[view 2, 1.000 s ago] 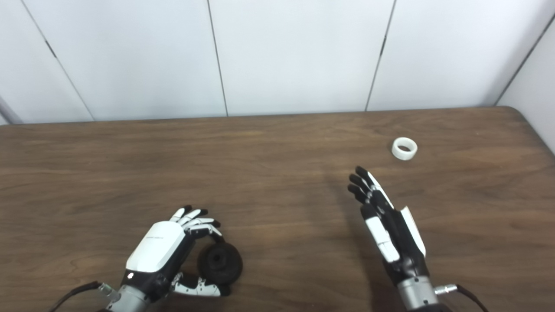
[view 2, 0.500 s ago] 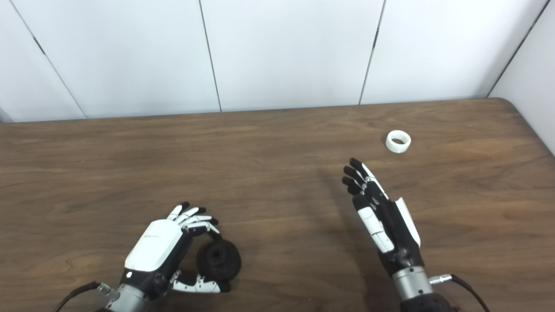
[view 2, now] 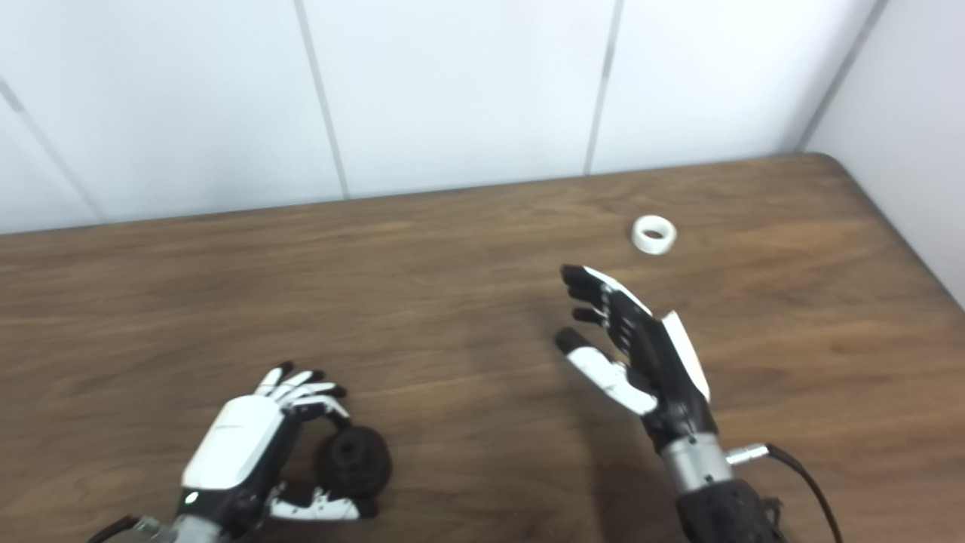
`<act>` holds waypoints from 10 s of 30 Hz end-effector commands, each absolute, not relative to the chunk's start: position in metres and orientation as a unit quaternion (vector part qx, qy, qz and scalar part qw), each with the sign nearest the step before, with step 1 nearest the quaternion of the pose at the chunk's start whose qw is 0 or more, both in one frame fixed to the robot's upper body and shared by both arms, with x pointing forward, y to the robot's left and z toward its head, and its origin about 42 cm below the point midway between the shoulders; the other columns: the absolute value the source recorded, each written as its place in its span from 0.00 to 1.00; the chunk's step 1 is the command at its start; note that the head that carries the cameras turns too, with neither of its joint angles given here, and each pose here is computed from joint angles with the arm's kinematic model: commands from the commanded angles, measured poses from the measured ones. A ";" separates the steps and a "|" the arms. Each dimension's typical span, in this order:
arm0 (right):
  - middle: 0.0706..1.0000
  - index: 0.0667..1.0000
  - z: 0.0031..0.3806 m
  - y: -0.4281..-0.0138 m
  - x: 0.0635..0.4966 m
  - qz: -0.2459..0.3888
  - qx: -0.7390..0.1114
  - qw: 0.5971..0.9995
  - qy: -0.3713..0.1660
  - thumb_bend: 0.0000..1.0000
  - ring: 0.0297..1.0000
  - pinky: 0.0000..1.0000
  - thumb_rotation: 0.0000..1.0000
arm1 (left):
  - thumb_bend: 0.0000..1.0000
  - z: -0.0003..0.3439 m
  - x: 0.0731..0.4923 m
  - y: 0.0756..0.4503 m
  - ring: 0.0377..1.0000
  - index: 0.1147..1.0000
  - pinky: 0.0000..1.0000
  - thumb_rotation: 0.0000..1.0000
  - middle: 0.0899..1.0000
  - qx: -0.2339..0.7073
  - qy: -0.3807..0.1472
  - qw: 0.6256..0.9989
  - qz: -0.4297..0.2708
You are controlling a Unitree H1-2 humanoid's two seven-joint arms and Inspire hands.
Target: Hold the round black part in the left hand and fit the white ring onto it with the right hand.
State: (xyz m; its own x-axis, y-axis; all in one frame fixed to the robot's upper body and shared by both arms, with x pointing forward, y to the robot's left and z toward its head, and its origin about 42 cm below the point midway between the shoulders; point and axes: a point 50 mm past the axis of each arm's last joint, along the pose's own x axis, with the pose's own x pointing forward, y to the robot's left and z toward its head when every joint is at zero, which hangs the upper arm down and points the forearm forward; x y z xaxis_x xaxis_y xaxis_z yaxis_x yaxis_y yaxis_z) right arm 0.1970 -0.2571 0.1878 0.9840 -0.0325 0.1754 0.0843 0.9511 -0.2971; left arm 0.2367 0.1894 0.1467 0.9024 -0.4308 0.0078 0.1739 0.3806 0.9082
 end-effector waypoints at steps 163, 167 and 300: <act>0.98 0.69 0.254 -0.365 0.444 -0.083 -0.567 0.806 0.151 0.85 1.00 1.00 0.32 | 0.52 0.156 0.214 0.216 0.87 0.42 0.99 0.05 0.75 0.530 -0.133 0.816 -0.192; 0.97 0.69 0.253 -0.365 0.444 -0.080 -0.569 0.804 0.152 0.85 1.00 1.00 0.33 | 0.52 0.156 0.213 0.216 0.88 0.42 1.00 0.05 0.75 0.529 -0.131 0.816 -0.190; 0.85 0.45 0.291 -0.167 0.246 0.288 -0.510 0.790 -0.181 0.52 0.95 1.00 0.15 | 0.52 0.159 0.233 0.137 0.89 0.42 1.00 0.05 0.76 0.535 -0.139 0.816 -0.169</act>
